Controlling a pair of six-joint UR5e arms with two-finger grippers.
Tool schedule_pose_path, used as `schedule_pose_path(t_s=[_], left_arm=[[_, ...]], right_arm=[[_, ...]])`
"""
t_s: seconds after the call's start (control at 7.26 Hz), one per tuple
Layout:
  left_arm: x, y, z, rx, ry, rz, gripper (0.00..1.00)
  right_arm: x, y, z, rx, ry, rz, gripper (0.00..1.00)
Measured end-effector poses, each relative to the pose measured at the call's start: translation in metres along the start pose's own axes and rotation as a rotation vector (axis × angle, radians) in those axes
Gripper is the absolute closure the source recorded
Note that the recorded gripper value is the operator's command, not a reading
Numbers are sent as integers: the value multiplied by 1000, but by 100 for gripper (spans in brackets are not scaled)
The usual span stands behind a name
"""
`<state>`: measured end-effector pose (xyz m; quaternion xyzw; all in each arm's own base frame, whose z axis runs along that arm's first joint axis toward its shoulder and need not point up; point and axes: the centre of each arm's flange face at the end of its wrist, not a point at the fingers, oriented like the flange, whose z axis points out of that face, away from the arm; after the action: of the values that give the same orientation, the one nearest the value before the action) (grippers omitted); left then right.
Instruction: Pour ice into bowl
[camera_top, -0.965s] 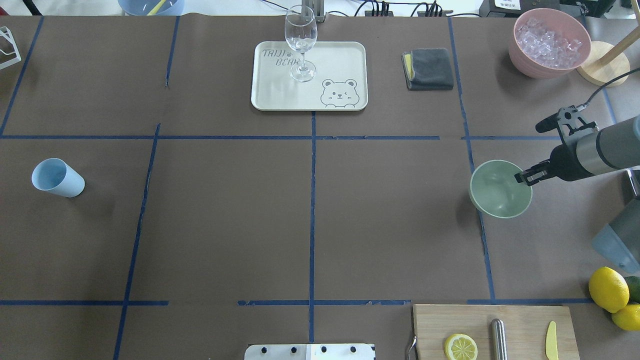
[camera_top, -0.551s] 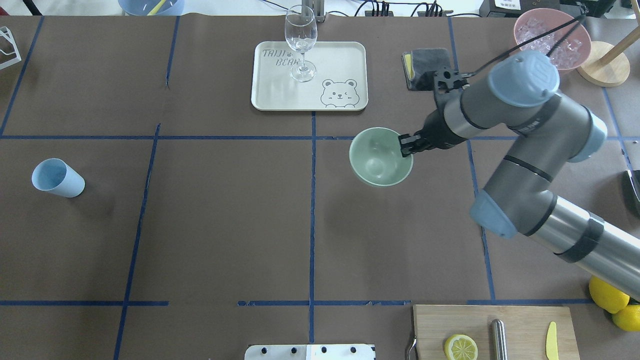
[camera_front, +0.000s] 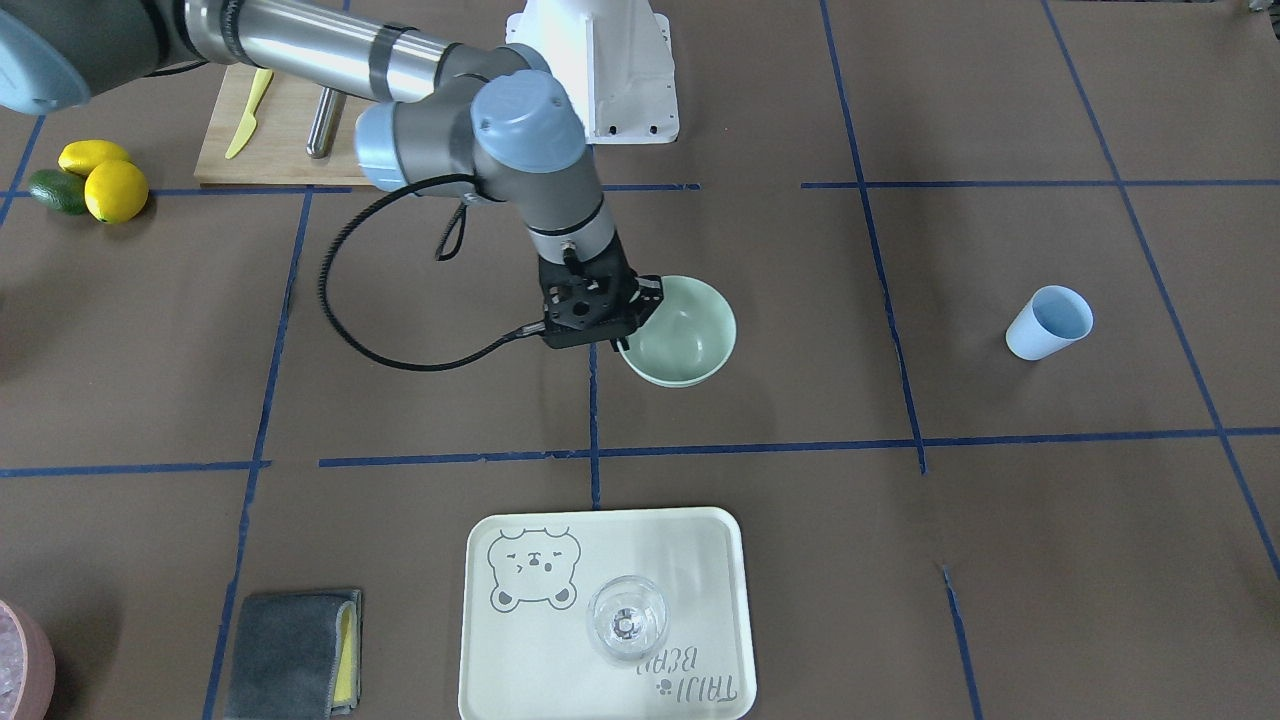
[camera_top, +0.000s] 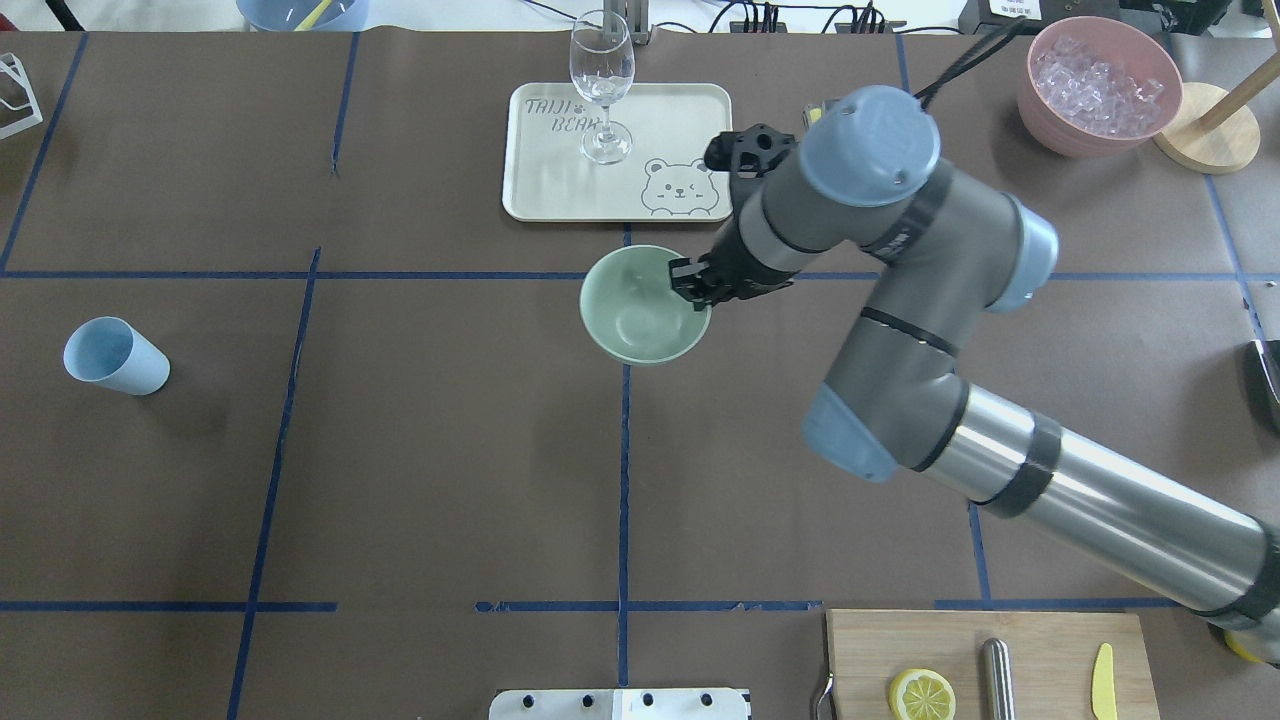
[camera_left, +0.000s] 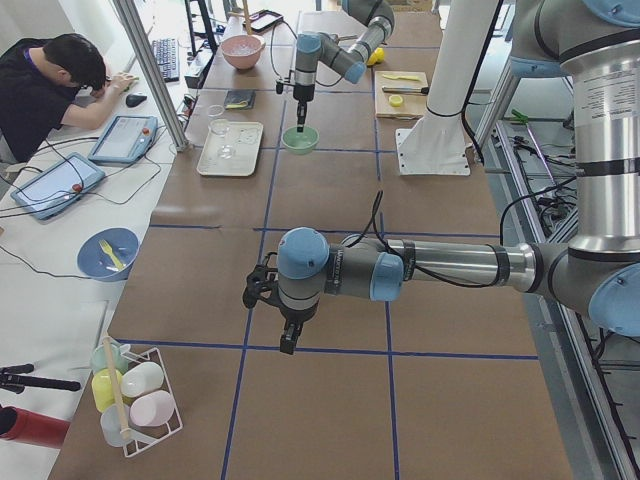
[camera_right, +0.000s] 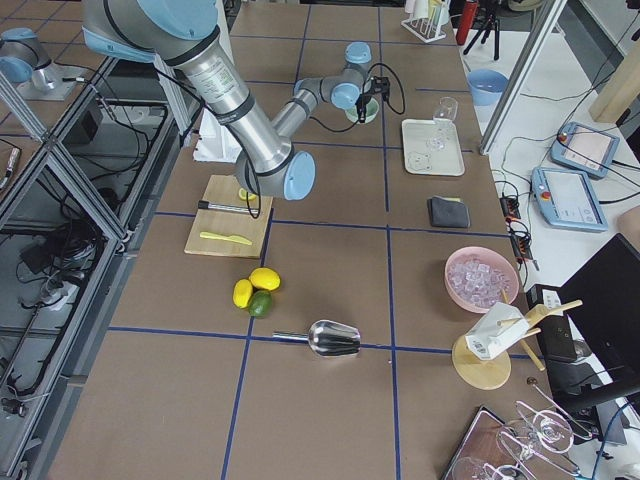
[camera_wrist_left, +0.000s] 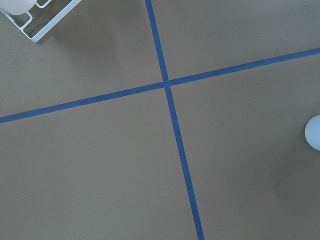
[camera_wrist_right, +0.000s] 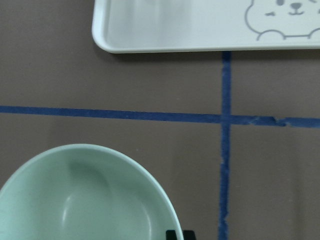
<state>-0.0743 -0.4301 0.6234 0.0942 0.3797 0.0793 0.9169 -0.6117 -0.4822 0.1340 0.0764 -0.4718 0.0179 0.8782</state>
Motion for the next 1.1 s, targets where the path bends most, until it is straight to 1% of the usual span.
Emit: schedule_pose_path(t_s=[0.28,0.41,0.55,0.69,0.83,0.96,1.1], left_arm=[[0,0,0,0,0,0,0],[0,0,0,0,1,0,0],[0,0,0,1,3,0,0],[1,0,0,1,9,-1,0],[1,0,0,1,14,-1,0],[1,0,0,1,18,-2,0],[1,0,1,2,20,-2,0]], right_arm=[[-58,29,37,8,46,40,98],[-71,41,46,8,54,63,70],[-77,48,50,6,57,75,68],[-79,51,52,5,59,81,1],[-78,52,53,7,62,83,0],[-77,48,50,19,62,84,0],[-73,32,39,44,58,79,0]])
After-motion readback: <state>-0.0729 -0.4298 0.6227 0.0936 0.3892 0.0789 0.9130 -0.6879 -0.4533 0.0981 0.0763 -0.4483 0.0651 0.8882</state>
